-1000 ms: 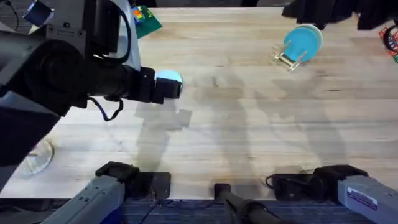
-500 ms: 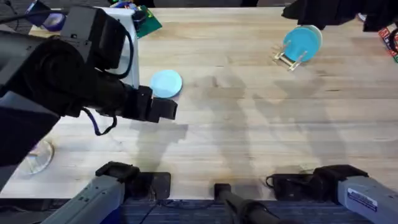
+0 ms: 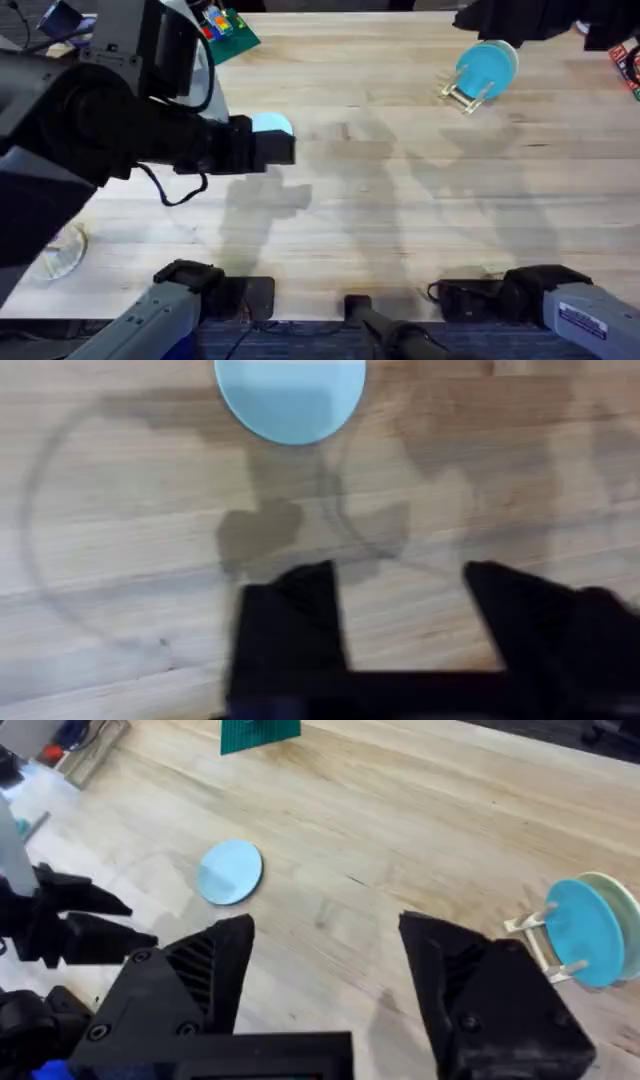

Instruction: Pick up the plates from the table one by one and place each into a slot on the dish rack.

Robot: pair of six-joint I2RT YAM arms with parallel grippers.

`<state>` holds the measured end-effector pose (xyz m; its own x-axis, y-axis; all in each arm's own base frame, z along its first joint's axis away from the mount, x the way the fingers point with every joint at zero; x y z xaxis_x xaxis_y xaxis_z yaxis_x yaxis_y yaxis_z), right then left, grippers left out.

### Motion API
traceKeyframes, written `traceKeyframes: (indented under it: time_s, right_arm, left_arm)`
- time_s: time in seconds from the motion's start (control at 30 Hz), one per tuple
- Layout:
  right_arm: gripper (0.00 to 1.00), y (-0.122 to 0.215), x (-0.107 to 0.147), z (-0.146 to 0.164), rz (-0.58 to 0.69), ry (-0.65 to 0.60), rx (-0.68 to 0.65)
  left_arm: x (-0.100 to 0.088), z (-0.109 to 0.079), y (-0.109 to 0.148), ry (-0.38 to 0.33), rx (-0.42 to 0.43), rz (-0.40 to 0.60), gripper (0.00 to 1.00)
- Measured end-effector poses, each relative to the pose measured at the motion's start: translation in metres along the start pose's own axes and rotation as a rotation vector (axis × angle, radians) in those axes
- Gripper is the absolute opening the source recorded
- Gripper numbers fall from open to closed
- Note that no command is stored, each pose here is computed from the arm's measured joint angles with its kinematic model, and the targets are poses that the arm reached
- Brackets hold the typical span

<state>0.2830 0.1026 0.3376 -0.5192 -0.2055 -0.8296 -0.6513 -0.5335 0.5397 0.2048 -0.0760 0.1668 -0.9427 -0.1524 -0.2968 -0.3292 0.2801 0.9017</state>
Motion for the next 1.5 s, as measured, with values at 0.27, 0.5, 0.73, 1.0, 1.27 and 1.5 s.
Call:
traceKeyframes:
  time_s: [0.27, 0.5, 0.73, 1.0, 1.27, 1.5]
  right_arm:
    - [0.869, 0.0, 0.0, 0.0, 0.0, 0.0, 0.0]
    - [0.869, 0.0, -0.001, 0.0, -0.005, 0.003, 0.001]
    - [0.869, 0.0, -0.001, 0.0, -0.005, 0.003, 0.001]
    - [0.868, 0.0, -0.002, 0.0, -0.007, 0.004, 0.001]
    - [0.869, 0.0, -0.002, 0.0, -0.007, 0.004, 0.001]
    - [0.869, 0.0, -0.002, 0.0, -0.007, 0.004, 0.001]
  left_arm:
    - [0.003, -0.006, 0.0, 0.076, 0.035, 0.019, 0.045]
    - [0.003, -0.012, 0.0, 0.126, 0.074, 0.024, 0.042]
    - [-0.005, -0.021, 0.005, 0.11, 0.188, 0.021, 0.041]
    - [-0.025, 0.01, -0.003, 0.177, 0.225, 0.024, 0.04]
    - [-0.047, 0.035, -0.023, 0.186, 0.235, 0.025, 0.04]
    - [-0.069, 0.046, -0.038, 0.177, 0.259, -0.015, 0.038]
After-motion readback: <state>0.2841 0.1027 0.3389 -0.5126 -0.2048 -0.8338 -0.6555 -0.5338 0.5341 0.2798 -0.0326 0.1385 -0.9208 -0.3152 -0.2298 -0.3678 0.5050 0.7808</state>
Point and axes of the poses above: each hand's point on the last joint's axis, 136 mm out from that joint toward the fingers, its own y axis back along the fingers, its own z axis along the line the jaws close on, x = y × z, the point moved 1 cm from there along y, back along the fingers, and after that the axes turned 6 degrees about y, right-handed, at the moved point
